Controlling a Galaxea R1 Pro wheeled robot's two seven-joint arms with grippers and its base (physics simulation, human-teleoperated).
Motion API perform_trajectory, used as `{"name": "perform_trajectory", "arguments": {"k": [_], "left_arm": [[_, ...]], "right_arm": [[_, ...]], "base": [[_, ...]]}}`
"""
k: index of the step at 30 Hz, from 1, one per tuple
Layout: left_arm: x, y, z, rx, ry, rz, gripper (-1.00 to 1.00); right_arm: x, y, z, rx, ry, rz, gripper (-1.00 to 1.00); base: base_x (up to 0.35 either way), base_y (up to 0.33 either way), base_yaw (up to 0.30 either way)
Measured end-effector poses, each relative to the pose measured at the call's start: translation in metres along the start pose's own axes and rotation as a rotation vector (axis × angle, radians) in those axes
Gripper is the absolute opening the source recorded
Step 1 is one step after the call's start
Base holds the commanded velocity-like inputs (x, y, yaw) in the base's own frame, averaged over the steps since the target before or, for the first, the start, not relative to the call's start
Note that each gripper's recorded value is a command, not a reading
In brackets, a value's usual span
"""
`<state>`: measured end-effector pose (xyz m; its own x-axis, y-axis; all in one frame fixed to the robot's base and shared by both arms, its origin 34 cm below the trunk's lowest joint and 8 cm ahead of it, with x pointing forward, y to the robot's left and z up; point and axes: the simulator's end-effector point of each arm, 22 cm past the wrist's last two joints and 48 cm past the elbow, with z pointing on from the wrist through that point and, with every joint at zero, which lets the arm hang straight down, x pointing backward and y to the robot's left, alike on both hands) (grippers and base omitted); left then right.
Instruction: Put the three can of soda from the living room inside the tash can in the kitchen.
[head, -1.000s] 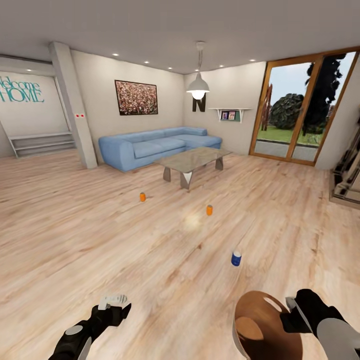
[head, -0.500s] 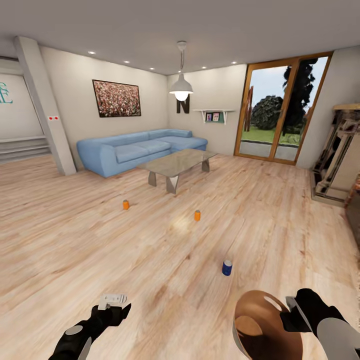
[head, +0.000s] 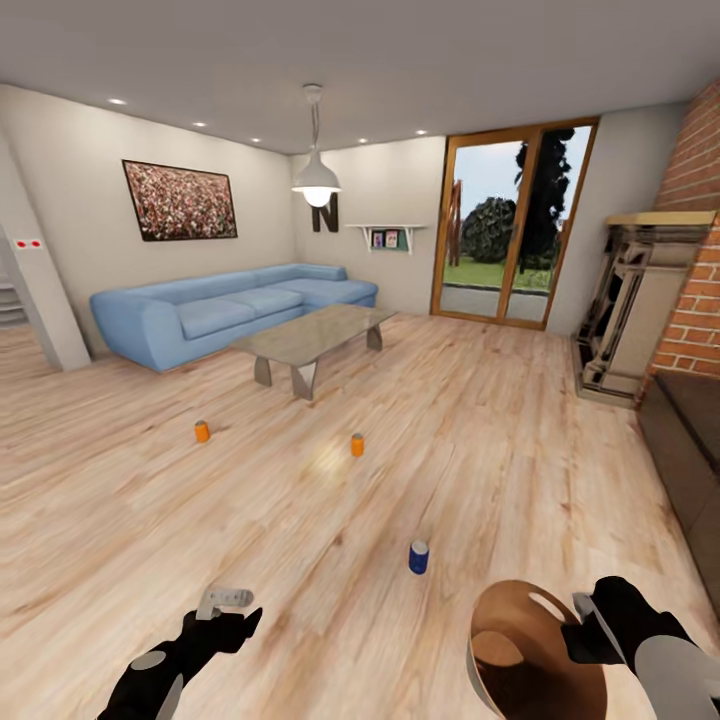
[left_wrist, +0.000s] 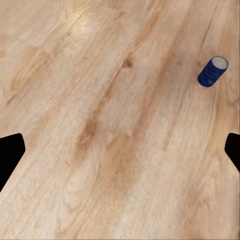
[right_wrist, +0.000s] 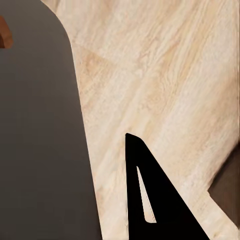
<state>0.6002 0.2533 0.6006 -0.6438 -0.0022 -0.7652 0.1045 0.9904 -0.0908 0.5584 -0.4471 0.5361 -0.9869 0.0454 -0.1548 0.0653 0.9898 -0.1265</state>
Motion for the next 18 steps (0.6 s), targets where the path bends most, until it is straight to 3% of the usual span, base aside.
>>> {"name": "perform_trajectory", "arguments": {"k": [5, 18], "left_arm": [[-0.0020, -0.0002, -0.0009, 0.000, -0.004, 0.001, 1.00], [-0.0036, -0.0010, -0.0015, 0.003, -0.008, 0.001, 1.00]], "right_arm": [[-0.0013, -0.0007, -0.0019, 0.001, -0.005, 0.000, -1.00], [-0.0015, 0.0027, -0.0024, -0.008, -0.007, 0.003, -1.00]], "base": [[0.271, -0.211, -0.180], [0.252, -0.233, -0.068]]}}
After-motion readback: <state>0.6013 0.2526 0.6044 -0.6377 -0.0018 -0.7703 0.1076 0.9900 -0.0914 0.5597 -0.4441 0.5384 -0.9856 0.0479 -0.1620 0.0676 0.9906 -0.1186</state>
